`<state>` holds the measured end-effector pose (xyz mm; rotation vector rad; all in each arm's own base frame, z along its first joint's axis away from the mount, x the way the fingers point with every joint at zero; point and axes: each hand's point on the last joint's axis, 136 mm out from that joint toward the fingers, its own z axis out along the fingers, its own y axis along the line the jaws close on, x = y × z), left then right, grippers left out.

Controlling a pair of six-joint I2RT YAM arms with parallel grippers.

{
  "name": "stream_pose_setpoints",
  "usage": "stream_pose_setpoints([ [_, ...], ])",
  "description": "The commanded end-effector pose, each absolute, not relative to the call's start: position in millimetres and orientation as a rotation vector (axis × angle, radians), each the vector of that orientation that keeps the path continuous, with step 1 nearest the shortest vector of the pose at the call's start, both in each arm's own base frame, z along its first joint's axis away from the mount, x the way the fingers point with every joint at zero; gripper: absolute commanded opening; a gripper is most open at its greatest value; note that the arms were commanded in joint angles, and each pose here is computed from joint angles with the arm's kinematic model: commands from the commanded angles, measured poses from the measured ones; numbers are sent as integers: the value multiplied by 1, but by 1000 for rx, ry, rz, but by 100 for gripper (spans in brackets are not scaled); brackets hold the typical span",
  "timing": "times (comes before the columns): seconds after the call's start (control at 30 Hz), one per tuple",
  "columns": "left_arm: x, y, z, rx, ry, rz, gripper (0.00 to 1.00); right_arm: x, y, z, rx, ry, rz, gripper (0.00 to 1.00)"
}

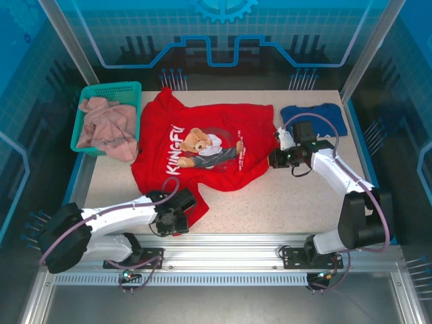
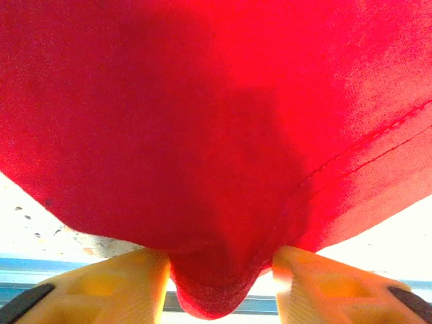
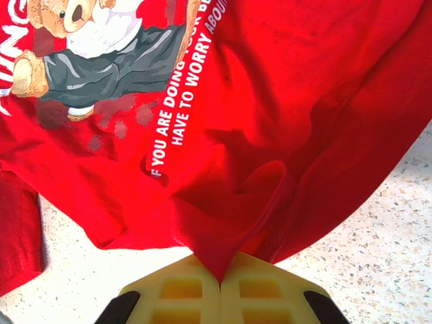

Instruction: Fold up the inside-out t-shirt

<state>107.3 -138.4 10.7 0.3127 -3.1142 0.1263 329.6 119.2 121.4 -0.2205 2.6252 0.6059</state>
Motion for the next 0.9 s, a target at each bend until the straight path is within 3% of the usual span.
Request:
stream_pose_setpoints([
  [0.0, 103, -139, 5, 279, -3088, 131, 42, 326, 121, 124, -250, 2626, 594, 0],
  [0.17, 99, -135, -2, 275, -3078, 109, 30, 326, 121, 122, -251, 2632, 589, 0],
  [0.43, 106, -140, 5, 221, -3116, 162, 0, 326, 118, 119, -233, 2638, 570, 0],
  [0.57, 128, -140, 30, 180, -3233, 180, 0, 330, 114, 126, -201, 2602, 544, 0],
  [0.7, 180, -135, 102, 191, -3517, 292, 0, 342, 107, 152, -122, 2481, 567, 0],
  [0.87, 253, -103, 267, 387, -4107, 446, 0, 375, 85, 219, -34, 2259, 524, 0],
])
